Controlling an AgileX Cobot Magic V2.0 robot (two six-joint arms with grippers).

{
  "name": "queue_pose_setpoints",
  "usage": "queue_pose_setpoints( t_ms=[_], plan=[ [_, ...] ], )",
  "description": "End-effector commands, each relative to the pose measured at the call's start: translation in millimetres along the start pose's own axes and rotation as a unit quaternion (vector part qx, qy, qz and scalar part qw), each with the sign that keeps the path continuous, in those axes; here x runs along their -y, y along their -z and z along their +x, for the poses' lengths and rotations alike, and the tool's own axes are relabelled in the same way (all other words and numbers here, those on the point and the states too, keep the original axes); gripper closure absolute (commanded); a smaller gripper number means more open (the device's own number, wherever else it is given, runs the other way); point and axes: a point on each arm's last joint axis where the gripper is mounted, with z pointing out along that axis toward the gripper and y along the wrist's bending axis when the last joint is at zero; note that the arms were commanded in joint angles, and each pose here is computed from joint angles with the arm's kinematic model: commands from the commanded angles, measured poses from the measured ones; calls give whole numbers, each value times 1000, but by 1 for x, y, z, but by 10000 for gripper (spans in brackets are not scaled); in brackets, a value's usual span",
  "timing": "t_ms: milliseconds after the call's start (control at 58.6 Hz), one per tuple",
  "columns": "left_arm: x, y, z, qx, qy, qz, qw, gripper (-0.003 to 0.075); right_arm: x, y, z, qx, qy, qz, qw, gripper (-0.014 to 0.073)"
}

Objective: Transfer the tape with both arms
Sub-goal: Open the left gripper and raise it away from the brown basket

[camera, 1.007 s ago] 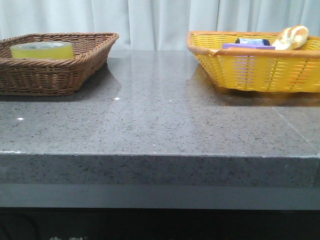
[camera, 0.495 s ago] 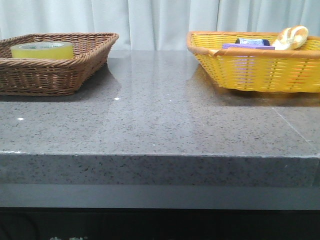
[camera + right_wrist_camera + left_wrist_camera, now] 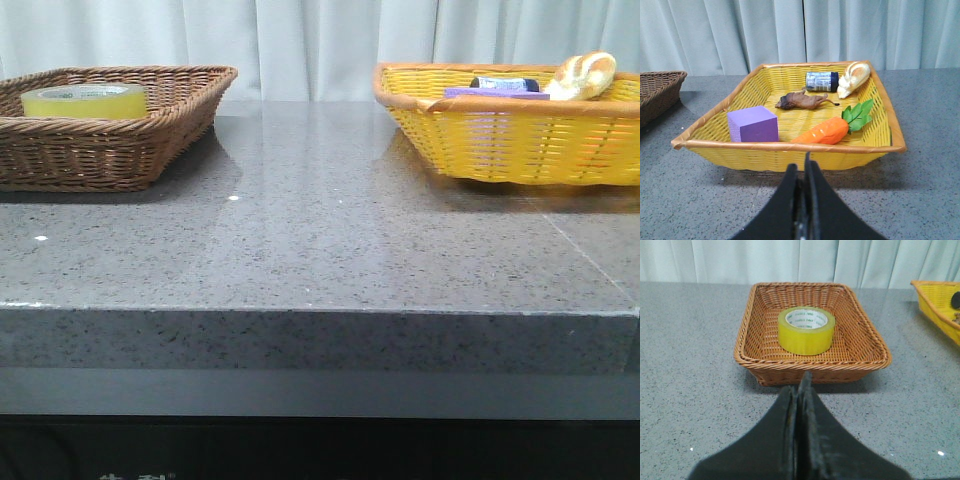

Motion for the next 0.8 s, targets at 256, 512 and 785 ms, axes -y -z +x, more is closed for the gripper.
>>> queue_pose_setpoints(
  t_ms=[256,512,785],
  plan=[
    [1,5,-6,46,7,7,999,740,0,1,-15,44,0,3,999,664],
    [1,5,-6,58,6,6,998,740,0,1,-15,44,0,3,999,664],
    [-2,2,30,125,7,-2,992,740,0,1,-15,44,0,3,999,664]
  ],
)
